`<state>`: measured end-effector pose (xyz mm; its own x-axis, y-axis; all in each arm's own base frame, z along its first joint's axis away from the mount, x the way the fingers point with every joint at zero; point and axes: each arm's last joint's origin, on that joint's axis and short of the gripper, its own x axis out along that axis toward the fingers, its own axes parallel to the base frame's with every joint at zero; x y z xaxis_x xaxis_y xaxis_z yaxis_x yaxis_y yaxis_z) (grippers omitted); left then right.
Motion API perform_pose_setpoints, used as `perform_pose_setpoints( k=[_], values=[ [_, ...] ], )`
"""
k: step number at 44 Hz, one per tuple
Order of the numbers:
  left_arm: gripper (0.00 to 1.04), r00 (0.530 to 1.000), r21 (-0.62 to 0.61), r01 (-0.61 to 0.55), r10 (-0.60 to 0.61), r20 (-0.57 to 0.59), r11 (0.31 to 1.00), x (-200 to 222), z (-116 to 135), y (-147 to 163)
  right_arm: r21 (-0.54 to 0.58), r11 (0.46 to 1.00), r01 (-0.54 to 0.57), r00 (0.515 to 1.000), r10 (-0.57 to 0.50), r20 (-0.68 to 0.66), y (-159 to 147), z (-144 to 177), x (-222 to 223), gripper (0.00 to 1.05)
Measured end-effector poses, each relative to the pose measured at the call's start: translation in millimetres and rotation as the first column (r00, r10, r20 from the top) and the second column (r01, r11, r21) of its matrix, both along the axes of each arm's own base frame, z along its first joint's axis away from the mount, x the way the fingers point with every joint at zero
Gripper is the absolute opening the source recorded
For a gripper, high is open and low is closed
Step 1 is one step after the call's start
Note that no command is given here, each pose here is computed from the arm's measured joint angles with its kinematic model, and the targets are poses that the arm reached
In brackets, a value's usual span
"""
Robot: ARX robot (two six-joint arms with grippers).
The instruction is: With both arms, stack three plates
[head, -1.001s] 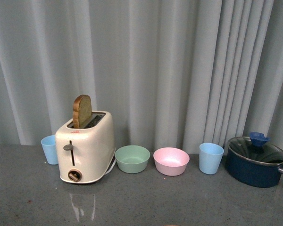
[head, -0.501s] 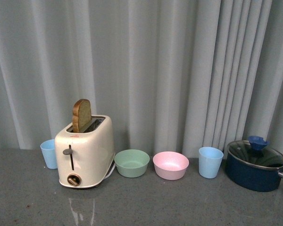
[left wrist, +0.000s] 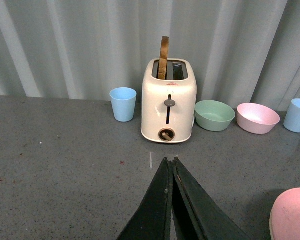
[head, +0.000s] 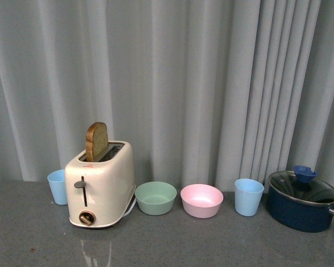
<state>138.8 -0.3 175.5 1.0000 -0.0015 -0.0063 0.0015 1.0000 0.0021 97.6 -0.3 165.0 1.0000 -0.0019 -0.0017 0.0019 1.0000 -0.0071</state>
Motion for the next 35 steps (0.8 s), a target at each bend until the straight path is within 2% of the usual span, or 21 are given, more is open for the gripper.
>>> perform_pose_setpoints(
  k=[35],
  values=[
    [0.04, 0.999, -0.003, 0.001, -0.001, 0.037, 1.0, -27, 1, 0, 0.0, 1.0, 0.0, 1.0, 0.0, 0.0, 0, 0, 0, 0.97]
  ],
)
